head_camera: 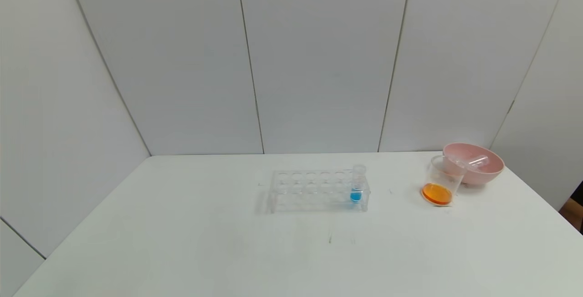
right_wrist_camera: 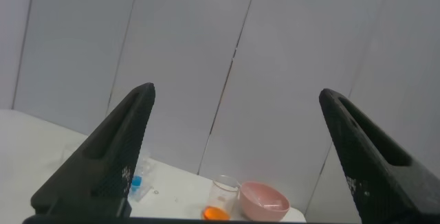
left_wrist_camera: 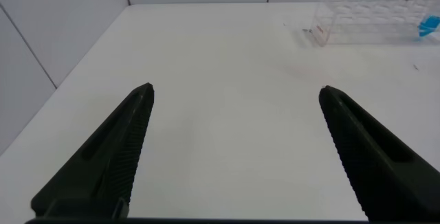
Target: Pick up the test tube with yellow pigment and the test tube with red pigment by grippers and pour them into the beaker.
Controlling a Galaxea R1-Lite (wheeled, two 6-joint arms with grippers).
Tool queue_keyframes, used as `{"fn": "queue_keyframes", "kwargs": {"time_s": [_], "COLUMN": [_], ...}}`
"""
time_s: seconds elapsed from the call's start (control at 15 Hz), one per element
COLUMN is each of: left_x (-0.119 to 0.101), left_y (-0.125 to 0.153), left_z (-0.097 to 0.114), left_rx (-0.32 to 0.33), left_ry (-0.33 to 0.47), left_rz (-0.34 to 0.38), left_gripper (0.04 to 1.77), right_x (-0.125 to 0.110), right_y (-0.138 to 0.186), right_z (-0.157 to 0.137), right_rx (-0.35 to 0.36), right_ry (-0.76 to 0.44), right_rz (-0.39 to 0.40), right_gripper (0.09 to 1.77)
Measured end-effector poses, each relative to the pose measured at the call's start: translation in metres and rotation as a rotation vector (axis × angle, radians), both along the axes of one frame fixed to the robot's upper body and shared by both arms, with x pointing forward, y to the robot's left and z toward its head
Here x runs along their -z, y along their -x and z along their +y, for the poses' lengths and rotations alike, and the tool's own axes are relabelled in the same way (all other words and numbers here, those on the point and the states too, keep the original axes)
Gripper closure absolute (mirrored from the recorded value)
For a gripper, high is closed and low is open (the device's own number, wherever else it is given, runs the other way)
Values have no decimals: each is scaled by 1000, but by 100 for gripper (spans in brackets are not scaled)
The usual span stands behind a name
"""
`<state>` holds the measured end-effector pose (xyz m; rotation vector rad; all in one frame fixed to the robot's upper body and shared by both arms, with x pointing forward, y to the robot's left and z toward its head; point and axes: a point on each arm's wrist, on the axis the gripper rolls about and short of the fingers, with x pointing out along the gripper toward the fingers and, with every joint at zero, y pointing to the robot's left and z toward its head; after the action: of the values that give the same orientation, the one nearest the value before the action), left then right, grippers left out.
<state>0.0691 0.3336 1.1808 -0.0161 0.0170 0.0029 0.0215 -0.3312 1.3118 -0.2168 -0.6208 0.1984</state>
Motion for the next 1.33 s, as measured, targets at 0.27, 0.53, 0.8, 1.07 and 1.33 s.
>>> {"fn": "queue_keyframes", "kwargs": {"time_s": [0.27,0.53,0.8,1.07,1.33], "left_x": [0,0,0,0,0], "left_y": [0,0,0,0,0], "left_z": [0,0,0,0,0], "left_rx": [0,0,0,0,0], "left_ry": [0,0,0,0,0], "left_rz": [0,0,0,0,0], "left_gripper": [9,9,9,9,9], "right_x": [43,101,130,128,129], "right_y": [-16,-43,-47,-47,-48], "right_z": [-2,-3,-5,-5,-5], "right_rx": [56,117,192,190,189], "right_ry": [-46,-81,-140,-164,-166], "right_rz": [90,374,640,618,623], "right_gripper": [15,15,15,15,15]}}
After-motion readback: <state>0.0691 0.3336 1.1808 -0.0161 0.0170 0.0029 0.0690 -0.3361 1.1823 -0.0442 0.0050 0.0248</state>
